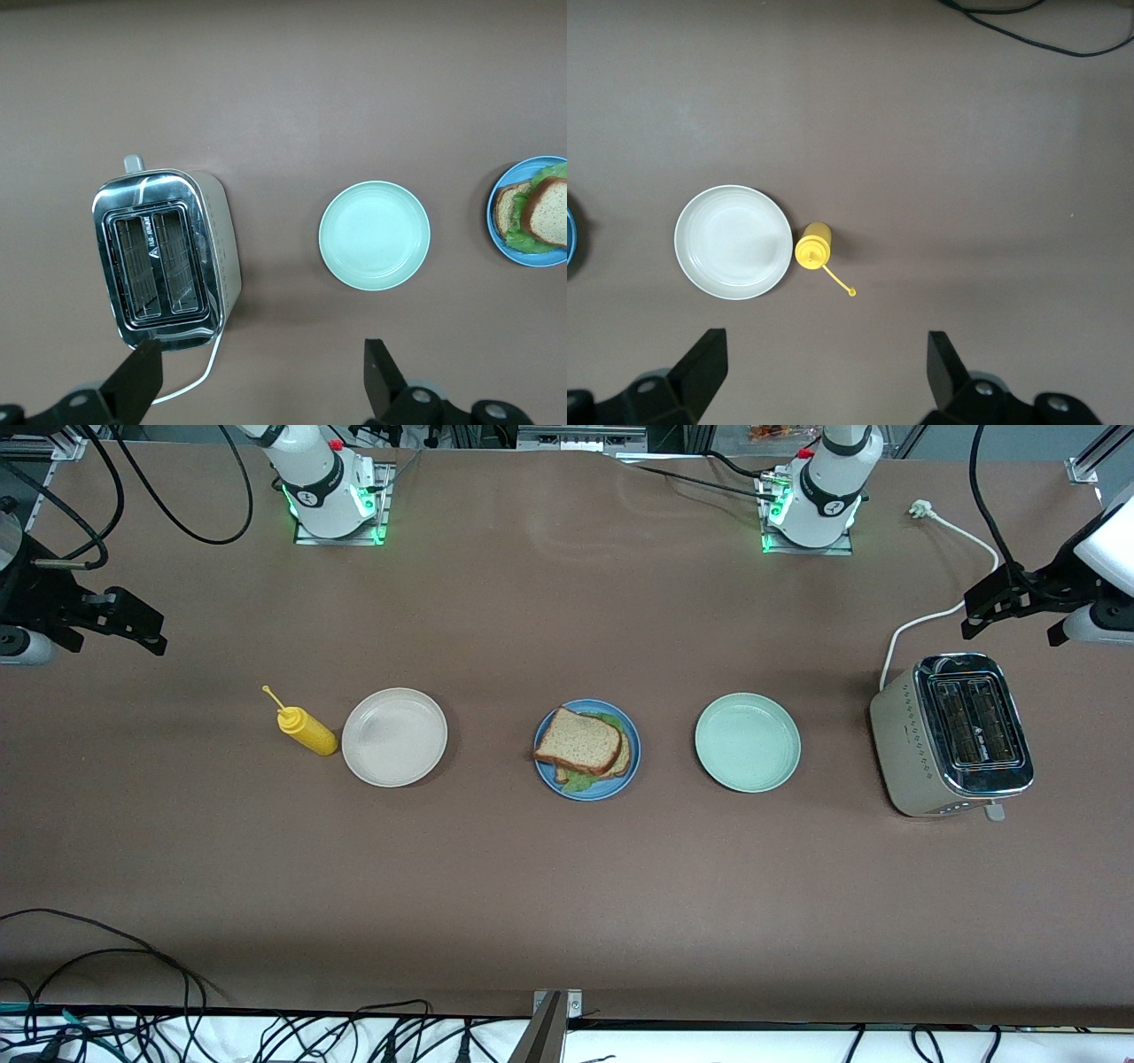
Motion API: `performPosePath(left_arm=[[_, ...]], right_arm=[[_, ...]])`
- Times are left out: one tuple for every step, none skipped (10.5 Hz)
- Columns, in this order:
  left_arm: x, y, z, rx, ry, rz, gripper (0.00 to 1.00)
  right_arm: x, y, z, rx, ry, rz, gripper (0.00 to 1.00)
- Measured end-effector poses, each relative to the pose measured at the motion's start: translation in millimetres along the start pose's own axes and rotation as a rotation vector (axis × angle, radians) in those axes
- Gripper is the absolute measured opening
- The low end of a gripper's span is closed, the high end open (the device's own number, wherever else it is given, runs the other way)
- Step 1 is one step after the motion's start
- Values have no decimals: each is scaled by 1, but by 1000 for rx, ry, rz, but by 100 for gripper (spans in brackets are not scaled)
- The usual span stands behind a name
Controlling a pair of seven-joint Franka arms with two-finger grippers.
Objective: Make sandwich in blue plate with both arms
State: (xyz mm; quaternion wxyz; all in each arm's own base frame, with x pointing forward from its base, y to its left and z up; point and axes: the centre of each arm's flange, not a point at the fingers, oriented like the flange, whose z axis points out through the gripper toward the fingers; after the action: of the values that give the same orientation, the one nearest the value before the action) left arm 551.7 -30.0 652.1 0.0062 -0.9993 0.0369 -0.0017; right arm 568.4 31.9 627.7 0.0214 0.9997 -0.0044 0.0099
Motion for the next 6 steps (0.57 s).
performPosePath(left_arm=[[-1, 1, -2, 0, 3, 0, 100], [-2, 2, -3, 0, 4, 0, 100], [-2, 3, -3, 0, 4, -4, 100], [-2, 4, -3, 0, 2, -4, 100], [-3, 6, -3, 0, 0, -2, 100], [-3, 7, -3, 0, -1, -1, 100]], right_arm=[[0, 0, 0, 1, 1, 1, 100], [0, 0, 0, 1, 1, 0, 100], [0, 0, 0, 2, 1, 0, 100], [0, 0, 0, 3, 1, 0, 100], [0, 0, 0, 3, 0, 0, 100], [0, 0, 0, 5, 0, 0, 100]])
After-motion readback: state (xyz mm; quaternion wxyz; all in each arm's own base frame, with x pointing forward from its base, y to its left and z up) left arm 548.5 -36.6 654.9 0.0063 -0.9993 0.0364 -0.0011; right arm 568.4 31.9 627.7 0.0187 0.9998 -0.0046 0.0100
